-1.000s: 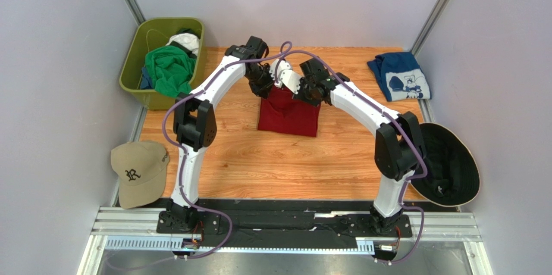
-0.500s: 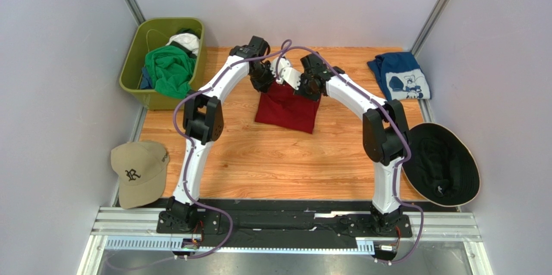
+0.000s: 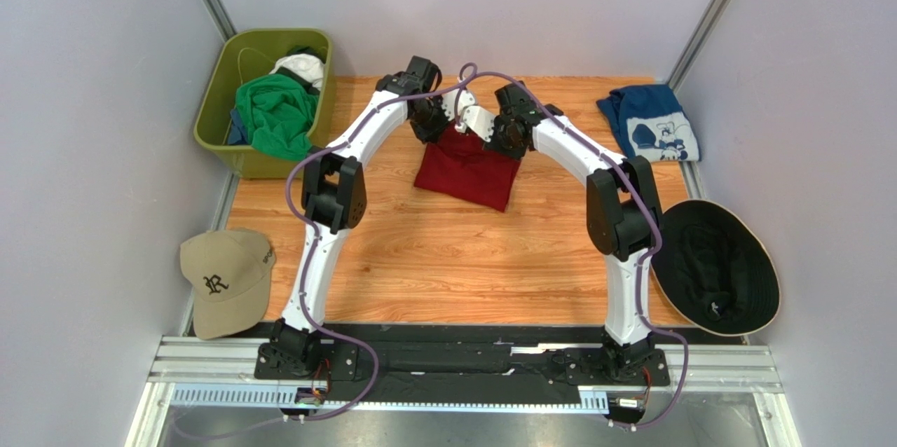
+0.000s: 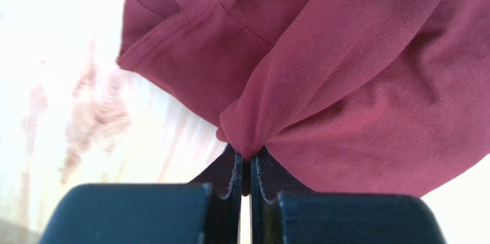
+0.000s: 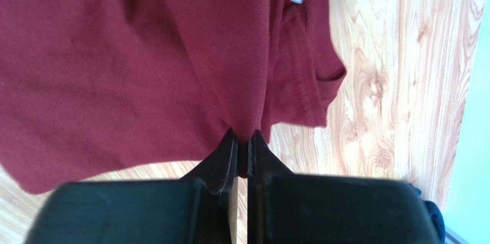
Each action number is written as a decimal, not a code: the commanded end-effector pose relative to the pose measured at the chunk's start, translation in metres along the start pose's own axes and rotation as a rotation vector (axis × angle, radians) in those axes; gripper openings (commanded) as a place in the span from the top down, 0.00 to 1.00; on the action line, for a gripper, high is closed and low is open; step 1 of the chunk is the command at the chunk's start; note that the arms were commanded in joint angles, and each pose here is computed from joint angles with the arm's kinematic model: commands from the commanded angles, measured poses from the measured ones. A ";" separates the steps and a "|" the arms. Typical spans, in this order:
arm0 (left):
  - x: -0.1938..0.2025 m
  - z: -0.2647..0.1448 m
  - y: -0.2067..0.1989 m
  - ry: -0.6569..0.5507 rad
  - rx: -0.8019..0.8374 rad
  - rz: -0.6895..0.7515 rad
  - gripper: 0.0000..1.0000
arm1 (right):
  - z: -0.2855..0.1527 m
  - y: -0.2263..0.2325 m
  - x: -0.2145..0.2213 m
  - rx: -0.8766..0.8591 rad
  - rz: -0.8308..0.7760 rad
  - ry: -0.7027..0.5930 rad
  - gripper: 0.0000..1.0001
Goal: Fold and stack the t-shirts
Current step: Fold the tshirt
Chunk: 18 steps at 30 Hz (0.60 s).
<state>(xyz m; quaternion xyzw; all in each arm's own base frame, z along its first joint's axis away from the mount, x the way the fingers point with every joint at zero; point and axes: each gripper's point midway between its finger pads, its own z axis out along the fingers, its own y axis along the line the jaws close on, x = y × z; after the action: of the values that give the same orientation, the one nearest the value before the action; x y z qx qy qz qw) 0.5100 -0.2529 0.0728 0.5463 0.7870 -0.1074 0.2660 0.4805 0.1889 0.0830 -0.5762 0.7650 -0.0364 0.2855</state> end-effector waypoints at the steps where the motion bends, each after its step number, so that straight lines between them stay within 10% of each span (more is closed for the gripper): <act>1: -0.037 -0.017 0.007 -0.076 -0.049 0.106 0.95 | -0.014 -0.044 0.001 0.125 0.040 -0.013 1.00; 9: -0.043 -0.010 0.016 -0.077 -0.104 0.150 0.83 | -0.013 -0.060 0.015 0.180 0.059 0.023 0.93; 13: -0.048 -0.006 0.027 -0.089 -0.159 0.154 0.60 | -0.009 -0.065 0.019 0.202 0.069 0.032 0.63; 18: -0.053 -0.006 0.036 -0.107 -0.208 0.145 0.35 | -0.009 -0.077 0.020 0.250 0.075 0.032 0.53</act>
<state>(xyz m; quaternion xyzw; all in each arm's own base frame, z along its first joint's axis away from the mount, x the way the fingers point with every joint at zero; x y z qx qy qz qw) 0.5468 -0.2629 0.0965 0.5522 0.7608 -0.0473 0.3376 0.5043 0.1504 0.0837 -0.5456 0.7825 -0.0882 0.2870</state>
